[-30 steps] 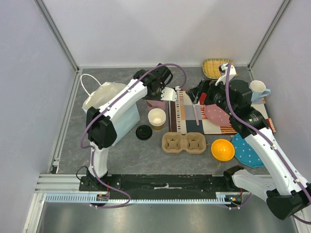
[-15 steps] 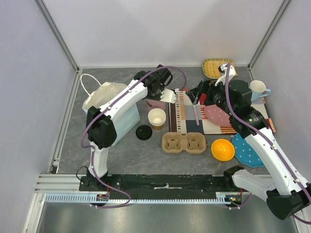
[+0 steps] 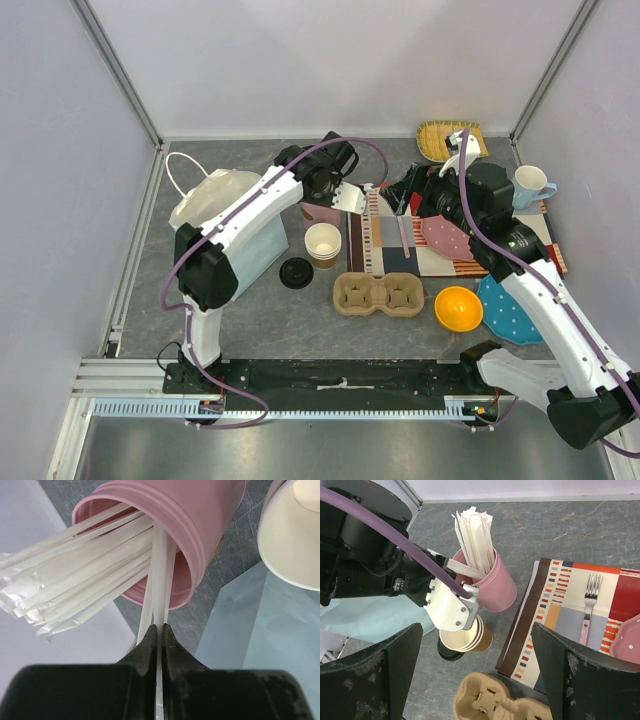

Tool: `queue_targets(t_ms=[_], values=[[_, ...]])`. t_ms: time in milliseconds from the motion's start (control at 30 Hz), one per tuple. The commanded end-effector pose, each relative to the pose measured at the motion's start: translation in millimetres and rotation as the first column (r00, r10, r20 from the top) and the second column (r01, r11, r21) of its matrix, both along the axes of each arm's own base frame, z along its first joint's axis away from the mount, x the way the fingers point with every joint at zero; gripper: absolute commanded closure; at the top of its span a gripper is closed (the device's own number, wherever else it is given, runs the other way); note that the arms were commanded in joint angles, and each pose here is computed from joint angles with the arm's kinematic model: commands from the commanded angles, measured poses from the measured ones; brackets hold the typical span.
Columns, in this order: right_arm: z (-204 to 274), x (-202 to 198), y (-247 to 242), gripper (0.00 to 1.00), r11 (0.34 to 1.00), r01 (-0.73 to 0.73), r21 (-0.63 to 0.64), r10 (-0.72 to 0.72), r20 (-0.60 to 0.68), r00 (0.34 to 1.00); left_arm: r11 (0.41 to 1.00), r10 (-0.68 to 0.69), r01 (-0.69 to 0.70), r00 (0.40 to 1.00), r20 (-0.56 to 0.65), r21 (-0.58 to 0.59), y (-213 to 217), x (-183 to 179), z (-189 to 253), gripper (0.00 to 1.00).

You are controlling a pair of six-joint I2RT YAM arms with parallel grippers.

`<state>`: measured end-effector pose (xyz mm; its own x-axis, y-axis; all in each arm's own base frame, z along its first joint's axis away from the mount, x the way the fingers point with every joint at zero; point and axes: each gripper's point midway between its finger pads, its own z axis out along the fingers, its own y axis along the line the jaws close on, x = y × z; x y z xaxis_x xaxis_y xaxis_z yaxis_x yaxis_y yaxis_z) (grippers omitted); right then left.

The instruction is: Pack the takeout coffee

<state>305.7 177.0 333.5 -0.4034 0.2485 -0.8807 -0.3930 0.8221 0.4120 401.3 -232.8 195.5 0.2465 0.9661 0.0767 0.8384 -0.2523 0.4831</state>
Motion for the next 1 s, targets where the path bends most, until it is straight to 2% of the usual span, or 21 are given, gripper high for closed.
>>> queue_targets(t_ms=[0, 100, 267, 333, 467, 667, 800, 900, 967], values=[[14.0, -0.9, 0.9, 0.02, 1.0, -0.012, 0.012, 0.012, 0.04, 0.999, 0.997, -0.04, 0.046, 0.994, 0.097, -0.066, -7.6, 2.3, 48.0, 0.98], [14.5, -1.6, 0.4, 0.02, 1.0, -0.01, 0.015, 0.01, 0.042, 0.999, 0.997, -0.04, 0.048, 0.99, 0.138, -0.054, -5.4, 2.7, 61.5, 0.98], [15.9, -2.6, -0.1, 0.02, 1.0, -0.011, 0.014, 0.01, 0.048, 0.999, 0.996, -0.048, 0.065, 0.968, 0.246, -0.059, 5.4, -8.8, 108.6, 0.98], [15.7, -2.8, -0.5, 0.02, 1.0, -0.011, 0.014, 0.01, 0.048, 0.999, 0.998, -0.033, 0.047, 0.955, 0.295, -0.038, 15.8, -12.7, 126.3, 0.98], [13.4, -1.1, 1.3, 0.02, 1.0, -0.015, 0.012, 0.015, 0.042, 0.999, 0.997, 0.009, 0.025, 0.912, 0.411, -0.077, 37.9, -24.0, 175.5, 0.98], [18.8, 2.0, 6.2, 0.02, 0.999, -0.035, 0.023, 0.033, 0.05, 0.998, 0.997, 0.04, -0.002, 0.872, 0.487, -0.079, 62.9, -38.2, 208.5, 0.98], [22.6, 0.3, 5.9, 0.02, 0.999, -0.037, 0.023, 0.036, 0.061, 0.997, 0.998, 0.061, -0.055, 0.818, 0.572, -0.027, 103.9, -62.3, 242.3, 0.98], [19.8, 0.0, 5.9, 0.02, 0.999, -0.036, 0.024, 0.035, 0.057, 0.998, 0.992, 0.089, -0.128, 0.795, 0.599, 0.023, 137.4, -82.5, 259.1, 0.98], [16.1, 0.4, 7.9, 0.02, 0.999, -0.042, 0.033, 0.04, 0.047, 0.998, 0.982, 0.096, -0.175, 0.801, 0.591, 0.077, 165.5, -104.6, 262.3, 0.98]])
